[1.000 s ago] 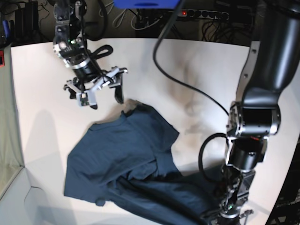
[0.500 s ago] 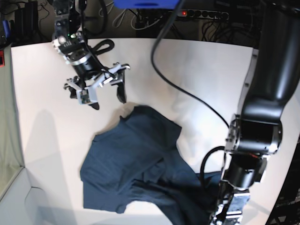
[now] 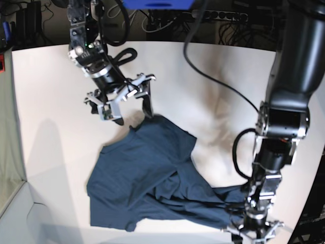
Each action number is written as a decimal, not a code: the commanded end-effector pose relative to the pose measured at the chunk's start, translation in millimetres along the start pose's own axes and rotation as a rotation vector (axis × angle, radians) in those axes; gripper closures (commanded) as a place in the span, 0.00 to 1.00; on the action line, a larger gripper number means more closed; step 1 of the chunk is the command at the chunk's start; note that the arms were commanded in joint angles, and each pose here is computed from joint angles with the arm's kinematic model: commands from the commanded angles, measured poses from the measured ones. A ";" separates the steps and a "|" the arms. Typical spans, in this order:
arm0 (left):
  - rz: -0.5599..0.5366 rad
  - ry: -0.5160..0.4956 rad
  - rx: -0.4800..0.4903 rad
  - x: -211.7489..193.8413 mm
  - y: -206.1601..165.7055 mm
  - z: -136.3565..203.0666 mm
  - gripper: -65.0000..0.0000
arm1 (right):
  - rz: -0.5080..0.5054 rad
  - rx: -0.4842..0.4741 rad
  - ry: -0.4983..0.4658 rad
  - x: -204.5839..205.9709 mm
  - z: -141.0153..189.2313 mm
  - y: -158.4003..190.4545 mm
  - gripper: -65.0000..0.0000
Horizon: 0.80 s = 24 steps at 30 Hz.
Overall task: Layout the t-shirt on the table in an organized manner, then fold the t-shirt properly
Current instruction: 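Pull the hem with the left gripper to spread the t-shirt flat, then release the hem and raise the left gripper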
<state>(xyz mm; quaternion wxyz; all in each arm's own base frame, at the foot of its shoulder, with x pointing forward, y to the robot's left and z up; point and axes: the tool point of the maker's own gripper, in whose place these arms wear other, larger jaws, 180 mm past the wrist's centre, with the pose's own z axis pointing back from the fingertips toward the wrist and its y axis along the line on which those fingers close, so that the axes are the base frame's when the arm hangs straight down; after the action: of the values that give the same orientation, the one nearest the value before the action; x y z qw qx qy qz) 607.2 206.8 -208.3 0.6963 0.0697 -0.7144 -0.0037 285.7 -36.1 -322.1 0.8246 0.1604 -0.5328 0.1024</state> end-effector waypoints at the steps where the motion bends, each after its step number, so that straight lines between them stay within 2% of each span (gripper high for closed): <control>1: -0.009 -0.029 0.025 8.2 14.4 -0.9 0.49 | 0.003 0.004 -0.035 8.2 0.2 0.2 0.23; 4: -0.035 0.055 0.037 -44.0 28.0 21.7 0.49 | 0.001 0.006 -0.026 4.9 -2.3 0.0 0.23; 10: -0.059 0.124 0.033 -94.4 35.8 53.2 0.49 | 0.002 0.007 -0.017 1.4 -0.1 0.4 0.23; 15: -0.055 0.145 0.024 -105.1 29.7 59.0 0.49 | -0.002 0.005 -0.004 -4.1 2.0 0.2 0.24; 18: -0.057 0.183 0.017 -126.9 27.2 73.4 0.49 | -0.001 -0.005 -0.011 -0.9 0.4 -3.6 0.24; 20: -0.060 0.206 0.014 -138.9 26.7 81.5 0.49 | 0.007 -0.006 -0.038 10.5 -5.7 -5.9 0.24; 24: -0.068 0.251 0.012 -160.6 28.8 97.2 0.49 | 0.003 -0.001 -0.028 9.7 -23.1 -9.0 0.24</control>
<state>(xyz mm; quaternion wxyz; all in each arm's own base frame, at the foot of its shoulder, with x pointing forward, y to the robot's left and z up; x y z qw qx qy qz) 490.4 238.9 -402.2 0.8083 0.0925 -0.5813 -0.0161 310.2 -38.9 -333.6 0.8278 0.1547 -0.5293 0.1029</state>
